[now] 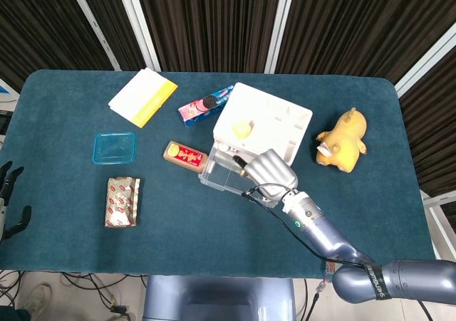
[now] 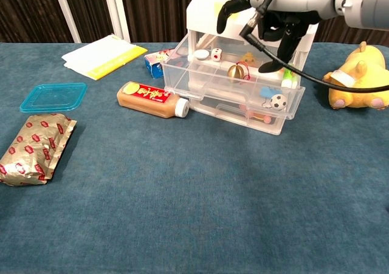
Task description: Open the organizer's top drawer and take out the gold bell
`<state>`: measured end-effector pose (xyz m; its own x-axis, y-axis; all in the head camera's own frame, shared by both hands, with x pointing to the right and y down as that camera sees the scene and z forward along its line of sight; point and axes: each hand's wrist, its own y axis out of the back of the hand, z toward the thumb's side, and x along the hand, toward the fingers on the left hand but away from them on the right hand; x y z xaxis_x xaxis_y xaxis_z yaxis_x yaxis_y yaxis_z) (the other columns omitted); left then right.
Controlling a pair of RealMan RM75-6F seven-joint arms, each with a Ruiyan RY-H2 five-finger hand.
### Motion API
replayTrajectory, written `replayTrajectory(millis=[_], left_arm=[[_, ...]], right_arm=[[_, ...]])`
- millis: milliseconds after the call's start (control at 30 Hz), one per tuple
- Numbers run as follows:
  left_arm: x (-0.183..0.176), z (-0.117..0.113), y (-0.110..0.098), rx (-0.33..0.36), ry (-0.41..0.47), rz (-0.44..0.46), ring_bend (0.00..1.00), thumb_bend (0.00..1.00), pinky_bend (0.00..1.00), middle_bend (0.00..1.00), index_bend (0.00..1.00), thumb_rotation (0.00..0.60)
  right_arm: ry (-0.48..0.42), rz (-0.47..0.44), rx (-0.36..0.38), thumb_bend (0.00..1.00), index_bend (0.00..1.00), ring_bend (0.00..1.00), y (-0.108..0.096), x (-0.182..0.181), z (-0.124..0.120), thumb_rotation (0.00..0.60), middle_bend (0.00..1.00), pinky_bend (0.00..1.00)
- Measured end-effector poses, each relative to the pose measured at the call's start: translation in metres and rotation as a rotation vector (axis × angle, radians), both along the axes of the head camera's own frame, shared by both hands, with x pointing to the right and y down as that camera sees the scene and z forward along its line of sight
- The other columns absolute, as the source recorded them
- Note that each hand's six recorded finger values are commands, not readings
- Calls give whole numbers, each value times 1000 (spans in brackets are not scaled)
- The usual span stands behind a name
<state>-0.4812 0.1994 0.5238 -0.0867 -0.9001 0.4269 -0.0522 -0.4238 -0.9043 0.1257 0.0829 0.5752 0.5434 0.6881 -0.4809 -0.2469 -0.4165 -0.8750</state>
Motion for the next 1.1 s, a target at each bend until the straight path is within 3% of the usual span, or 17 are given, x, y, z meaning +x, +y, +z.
replayTrajectory(millis=[500,1100], left_arm=[[0,0,0,-1,2,-2,0,424,0,0,72,600],[-2,0,-1,-1,1,-4,0,423,0,0,72,600]], right_arm=[[84,-105,70,289,225,1000,8,-19,9,600,986,1000],[141,-110,67,290,225,1000,5,-27,23,600,987,1000]])
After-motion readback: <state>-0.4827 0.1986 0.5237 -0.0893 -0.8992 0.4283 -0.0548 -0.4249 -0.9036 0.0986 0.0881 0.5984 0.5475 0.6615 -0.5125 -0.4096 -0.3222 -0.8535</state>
